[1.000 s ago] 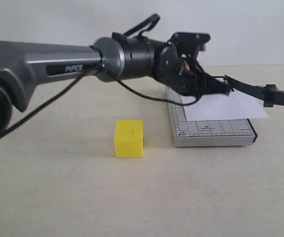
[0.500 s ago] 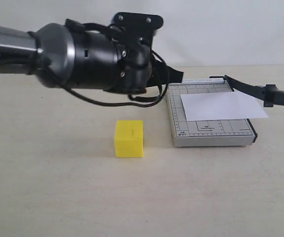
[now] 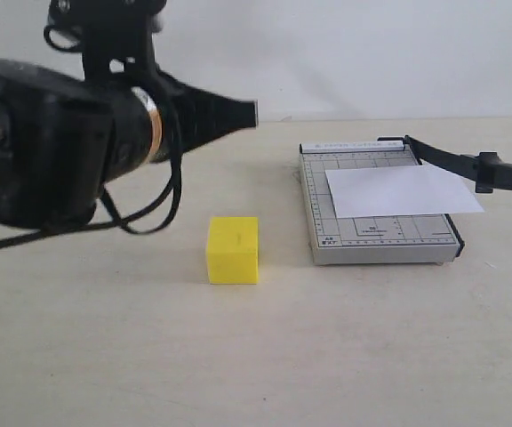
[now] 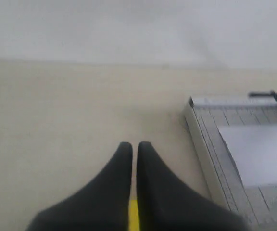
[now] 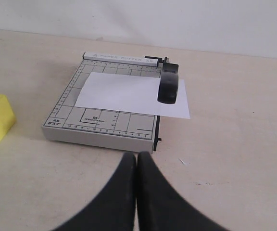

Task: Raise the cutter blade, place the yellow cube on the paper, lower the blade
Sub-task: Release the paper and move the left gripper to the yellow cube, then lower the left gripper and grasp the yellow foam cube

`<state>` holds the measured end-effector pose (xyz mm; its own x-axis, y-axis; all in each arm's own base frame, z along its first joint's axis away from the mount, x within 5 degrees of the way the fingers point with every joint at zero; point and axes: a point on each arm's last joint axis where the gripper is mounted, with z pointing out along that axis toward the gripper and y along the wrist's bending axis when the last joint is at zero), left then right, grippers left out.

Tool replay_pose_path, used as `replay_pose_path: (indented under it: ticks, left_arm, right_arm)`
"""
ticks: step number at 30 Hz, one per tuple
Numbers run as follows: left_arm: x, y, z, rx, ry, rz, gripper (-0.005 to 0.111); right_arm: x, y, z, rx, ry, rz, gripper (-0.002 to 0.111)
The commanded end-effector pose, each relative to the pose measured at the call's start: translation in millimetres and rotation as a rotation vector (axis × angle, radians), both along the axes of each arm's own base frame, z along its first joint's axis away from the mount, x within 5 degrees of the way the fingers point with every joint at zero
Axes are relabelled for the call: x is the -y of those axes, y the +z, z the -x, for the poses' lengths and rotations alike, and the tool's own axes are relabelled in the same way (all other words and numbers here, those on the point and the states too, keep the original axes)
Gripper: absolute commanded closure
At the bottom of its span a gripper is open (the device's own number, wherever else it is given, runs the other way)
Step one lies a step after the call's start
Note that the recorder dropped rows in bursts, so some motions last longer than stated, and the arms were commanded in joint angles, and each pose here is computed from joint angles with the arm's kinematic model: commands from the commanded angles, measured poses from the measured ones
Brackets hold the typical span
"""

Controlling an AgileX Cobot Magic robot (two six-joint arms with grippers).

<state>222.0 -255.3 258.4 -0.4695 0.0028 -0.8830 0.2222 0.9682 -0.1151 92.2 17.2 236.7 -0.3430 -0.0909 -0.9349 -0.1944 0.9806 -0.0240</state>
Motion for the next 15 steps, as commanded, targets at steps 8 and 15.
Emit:
replay_pose_path:
  ticks: [8,15]
  left_arm:
    - [-0.7,-39.4,25.2,-0.172,-0.197,0.007,0.090]
    - [0.9,-62.7,12.1,-0.116,-0.122,-0.112,0.017]
  right_arm:
    - [-0.1,1.1,-0.6,0.002,0.000,0.000,0.108]
    - [-0.1,1.1,-0.6,0.002,0.000,0.000,0.108]
